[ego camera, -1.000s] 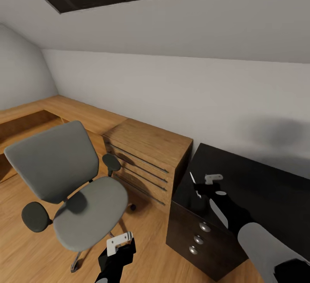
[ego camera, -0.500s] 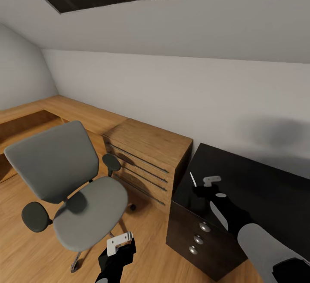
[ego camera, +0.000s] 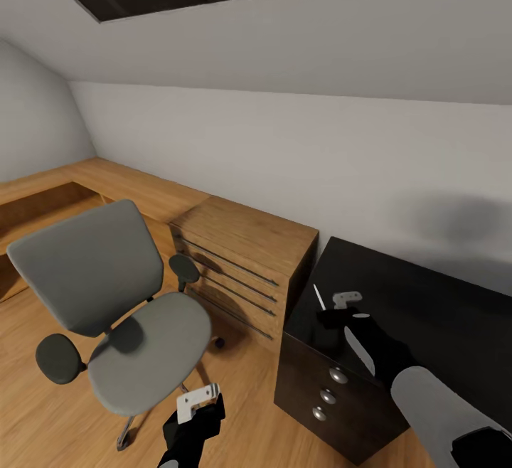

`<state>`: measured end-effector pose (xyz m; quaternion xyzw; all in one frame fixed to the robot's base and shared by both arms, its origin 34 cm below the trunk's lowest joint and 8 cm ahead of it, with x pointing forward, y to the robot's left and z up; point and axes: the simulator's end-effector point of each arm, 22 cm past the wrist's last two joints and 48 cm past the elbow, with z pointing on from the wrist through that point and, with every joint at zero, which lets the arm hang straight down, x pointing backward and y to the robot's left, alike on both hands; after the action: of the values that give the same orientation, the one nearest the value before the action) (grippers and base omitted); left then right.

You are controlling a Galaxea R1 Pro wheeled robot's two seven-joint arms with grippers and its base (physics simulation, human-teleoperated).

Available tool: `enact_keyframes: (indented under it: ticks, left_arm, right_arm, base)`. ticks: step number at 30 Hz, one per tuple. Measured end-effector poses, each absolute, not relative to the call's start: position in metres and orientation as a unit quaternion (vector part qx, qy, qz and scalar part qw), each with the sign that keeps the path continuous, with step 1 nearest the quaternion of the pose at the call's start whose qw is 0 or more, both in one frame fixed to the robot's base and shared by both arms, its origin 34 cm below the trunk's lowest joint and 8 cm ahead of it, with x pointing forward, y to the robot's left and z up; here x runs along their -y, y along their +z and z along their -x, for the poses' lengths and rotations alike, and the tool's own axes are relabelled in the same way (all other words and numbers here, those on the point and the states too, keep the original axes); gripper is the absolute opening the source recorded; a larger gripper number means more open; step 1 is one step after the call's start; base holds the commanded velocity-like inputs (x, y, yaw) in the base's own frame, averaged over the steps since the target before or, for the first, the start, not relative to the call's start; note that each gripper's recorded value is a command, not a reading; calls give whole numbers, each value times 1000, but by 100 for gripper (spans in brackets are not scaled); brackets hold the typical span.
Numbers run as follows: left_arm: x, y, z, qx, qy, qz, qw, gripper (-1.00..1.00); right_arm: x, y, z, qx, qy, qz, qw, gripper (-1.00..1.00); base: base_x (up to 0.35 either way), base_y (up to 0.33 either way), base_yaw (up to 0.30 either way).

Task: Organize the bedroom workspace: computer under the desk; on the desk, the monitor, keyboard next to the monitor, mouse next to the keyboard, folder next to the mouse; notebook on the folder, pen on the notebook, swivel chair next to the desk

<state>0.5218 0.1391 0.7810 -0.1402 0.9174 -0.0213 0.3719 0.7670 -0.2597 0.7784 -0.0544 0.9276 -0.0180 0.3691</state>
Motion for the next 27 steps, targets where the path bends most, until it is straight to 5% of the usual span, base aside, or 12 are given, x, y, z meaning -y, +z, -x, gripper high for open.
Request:
enact_keyframes:
  ticks: [27]
  left_arm:
    - [-146,778,-518,-919,-12,137,370,100]
  right_arm:
    - [244,788,-775,-920,-7,57,388,100]
  base:
    - [37,0,0]
